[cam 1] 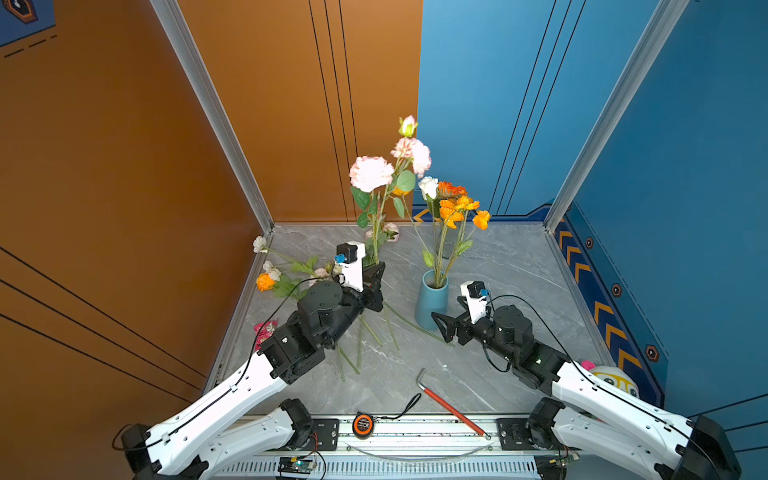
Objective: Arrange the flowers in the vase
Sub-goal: 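Lift the pink flowers up toward the light-blue vase with the left gripper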
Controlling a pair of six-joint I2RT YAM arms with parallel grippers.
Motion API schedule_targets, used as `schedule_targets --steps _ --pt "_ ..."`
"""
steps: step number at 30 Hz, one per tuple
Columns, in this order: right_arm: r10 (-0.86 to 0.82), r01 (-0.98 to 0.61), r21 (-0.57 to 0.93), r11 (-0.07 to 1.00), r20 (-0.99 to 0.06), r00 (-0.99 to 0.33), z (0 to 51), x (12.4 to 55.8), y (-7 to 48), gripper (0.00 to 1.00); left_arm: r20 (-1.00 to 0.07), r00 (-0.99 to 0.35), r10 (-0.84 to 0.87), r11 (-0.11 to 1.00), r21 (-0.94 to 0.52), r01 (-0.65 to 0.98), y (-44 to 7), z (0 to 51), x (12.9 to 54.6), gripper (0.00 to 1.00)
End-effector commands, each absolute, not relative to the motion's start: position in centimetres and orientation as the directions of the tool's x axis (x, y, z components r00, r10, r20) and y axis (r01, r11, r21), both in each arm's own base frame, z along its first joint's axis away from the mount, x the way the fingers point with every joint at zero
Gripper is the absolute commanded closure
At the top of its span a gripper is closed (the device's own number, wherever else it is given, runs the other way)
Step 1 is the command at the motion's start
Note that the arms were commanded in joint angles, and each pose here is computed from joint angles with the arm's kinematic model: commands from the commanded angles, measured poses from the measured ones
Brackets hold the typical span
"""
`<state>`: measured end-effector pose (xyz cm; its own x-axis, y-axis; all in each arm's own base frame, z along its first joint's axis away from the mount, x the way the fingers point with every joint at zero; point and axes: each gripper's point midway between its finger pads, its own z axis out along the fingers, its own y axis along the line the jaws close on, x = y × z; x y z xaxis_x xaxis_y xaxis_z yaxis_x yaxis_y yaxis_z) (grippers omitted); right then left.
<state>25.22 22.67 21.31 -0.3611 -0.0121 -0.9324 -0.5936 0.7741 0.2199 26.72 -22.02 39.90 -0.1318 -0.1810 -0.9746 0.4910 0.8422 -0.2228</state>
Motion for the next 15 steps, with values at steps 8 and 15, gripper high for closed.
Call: schedule_targets --steps 8,15 --pt "-0.05 -0.651 0.172 0.739 -0.95 -0.308 22.3 25.0 23.4 0.0 -0.924 0.278 -0.262 0.792 -0.042 0.609 -24.8 55.7 26.8 1.0" --pt "-0.058 -0.658 0.14 0.74 -0.961 -0.269 23.6 25.3 23.4 0.0 -0.921 0.257 -0.292 0.76 -0.061 0.647 -27.3 56.1 28.5 1.0"
